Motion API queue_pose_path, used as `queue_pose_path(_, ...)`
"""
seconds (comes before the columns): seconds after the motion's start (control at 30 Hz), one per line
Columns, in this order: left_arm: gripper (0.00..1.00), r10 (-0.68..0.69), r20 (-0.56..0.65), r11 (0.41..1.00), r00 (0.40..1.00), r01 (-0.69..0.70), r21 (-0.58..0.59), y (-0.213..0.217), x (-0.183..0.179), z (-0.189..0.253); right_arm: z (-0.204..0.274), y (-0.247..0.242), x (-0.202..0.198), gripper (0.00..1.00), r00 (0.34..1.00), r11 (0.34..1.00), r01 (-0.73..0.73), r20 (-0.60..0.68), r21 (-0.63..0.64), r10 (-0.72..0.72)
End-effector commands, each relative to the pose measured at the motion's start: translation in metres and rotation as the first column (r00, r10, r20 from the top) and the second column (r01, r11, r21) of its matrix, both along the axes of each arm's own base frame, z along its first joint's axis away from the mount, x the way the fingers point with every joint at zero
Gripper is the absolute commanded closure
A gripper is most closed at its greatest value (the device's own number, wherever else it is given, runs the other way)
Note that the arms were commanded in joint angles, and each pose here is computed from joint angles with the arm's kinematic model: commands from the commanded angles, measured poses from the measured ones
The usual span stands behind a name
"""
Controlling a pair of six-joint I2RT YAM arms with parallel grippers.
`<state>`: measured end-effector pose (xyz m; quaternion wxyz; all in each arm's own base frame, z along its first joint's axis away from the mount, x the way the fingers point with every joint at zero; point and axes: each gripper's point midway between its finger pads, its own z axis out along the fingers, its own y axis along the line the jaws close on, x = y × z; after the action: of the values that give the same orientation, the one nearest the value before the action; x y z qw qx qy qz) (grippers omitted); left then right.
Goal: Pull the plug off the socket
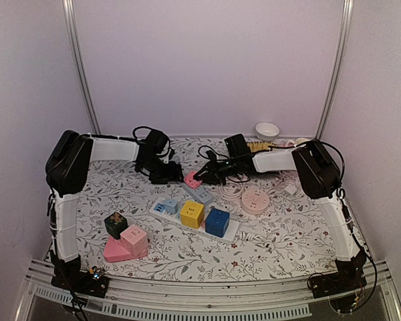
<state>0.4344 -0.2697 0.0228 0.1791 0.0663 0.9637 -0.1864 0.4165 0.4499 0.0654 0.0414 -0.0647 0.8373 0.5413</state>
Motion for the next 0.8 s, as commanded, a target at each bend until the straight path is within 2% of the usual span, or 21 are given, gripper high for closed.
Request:
queue_pose_path(0.0,0.24,0.006,-0.161,0.983,0.987,0.023,0.182,0.028,-0.040,-0.057,0.056,0.012,0.016,0.97,0.999,0.981,-0.009,0.042,0.195,0.001)
queue_pose_path(0.33,0.23,-0.008,-0.191,0.976,0.982,0.049,0.210,0.029,-0.048,-0.069,0.064,0.003,0.027,0.97,0.999,0.966,0.049,-0.022,0.256,-0.045)
queue_pose_path(0.63,0.23,-0.021,-0.213,0.974,0.977,0.068,0.215,0.031,-0.054,-0.075,0.072,-0.001,0.030,0.97,0.997,0.964,0.077,-0.005,0.256,-0.079)
queue_pose_path(0.77,0.22,-0.022,-0.222,0.973,0.975,0.072,0.221,0.033,-0.057,-0.079,0.086,0.000,0.031,0.97,0.995,0.952,0.096,-0.046,0.291,-0.086)
